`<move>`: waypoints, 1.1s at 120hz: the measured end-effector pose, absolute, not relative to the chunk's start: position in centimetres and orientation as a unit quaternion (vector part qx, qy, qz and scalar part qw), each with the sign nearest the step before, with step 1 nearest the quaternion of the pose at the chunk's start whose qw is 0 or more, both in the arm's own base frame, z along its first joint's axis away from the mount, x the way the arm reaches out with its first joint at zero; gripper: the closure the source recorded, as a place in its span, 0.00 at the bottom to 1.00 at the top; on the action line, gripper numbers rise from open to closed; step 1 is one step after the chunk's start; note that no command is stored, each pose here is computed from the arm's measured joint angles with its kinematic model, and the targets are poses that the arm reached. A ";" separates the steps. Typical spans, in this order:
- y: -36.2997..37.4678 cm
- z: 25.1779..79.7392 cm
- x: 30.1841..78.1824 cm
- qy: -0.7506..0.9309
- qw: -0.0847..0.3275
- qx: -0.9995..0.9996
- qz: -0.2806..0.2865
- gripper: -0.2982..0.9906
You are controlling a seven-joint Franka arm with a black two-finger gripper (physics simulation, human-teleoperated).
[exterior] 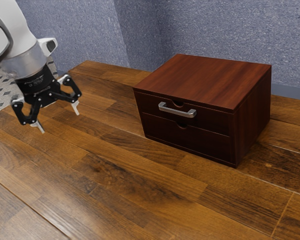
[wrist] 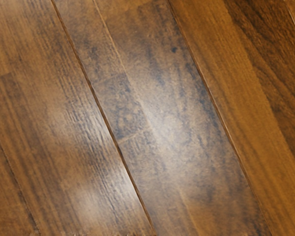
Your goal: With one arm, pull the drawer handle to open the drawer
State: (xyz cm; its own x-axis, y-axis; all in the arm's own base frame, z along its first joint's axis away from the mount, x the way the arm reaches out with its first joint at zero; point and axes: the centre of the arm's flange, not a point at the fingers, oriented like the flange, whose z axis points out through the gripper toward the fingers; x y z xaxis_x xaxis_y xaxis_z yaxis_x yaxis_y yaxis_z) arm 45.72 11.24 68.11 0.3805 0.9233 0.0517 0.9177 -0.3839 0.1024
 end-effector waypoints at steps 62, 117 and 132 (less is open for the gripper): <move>8.5 62.7 59.6 0.666 0.054 0.742 0.052 0.23; 4.4 59.0 65.5 0.683 0.118 0.718 0.066 0.23; 4.6 57.4 66.9 0.688 0.123 0.712 0.068 0.23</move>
